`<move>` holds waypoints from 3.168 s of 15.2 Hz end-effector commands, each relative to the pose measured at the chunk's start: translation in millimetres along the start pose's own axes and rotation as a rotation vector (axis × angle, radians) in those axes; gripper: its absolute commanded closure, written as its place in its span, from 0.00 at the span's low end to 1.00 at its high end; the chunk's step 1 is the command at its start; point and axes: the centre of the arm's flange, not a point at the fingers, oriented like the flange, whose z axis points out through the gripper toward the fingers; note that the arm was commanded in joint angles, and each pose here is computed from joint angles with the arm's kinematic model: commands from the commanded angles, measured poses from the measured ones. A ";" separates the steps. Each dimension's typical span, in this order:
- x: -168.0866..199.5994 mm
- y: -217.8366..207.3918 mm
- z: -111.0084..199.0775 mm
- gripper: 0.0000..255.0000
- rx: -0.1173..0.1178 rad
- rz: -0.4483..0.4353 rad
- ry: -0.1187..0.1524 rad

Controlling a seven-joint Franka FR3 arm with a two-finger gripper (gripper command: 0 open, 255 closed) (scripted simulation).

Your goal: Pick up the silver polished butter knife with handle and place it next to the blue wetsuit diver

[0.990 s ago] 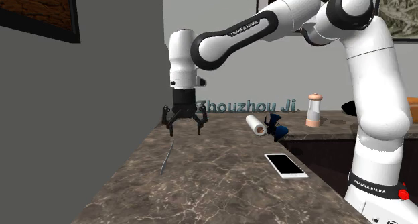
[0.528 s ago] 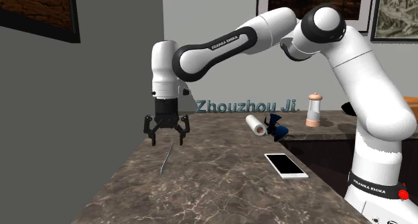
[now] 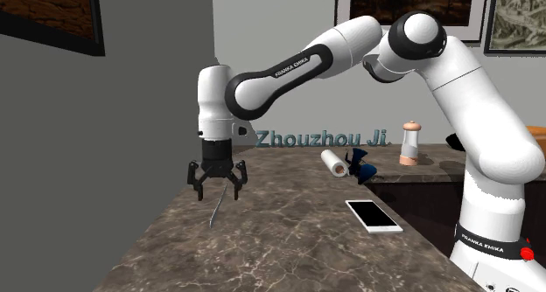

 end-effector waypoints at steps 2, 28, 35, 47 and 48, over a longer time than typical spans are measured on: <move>-0.1 -0.1 0.5 0.00 0.000 0.000 0.000; -3.7 -0.3 -68.0 1.00 0.000 0.000 0.000; -5.6 -0.4 -104.9 1.00 0.000 0.000 0.000; -8.9 -0.5 -168.2 1.00 0.000 0.000 0.000; -9.2 -0.6 -173.5 1.00 0.000 0.000 0.000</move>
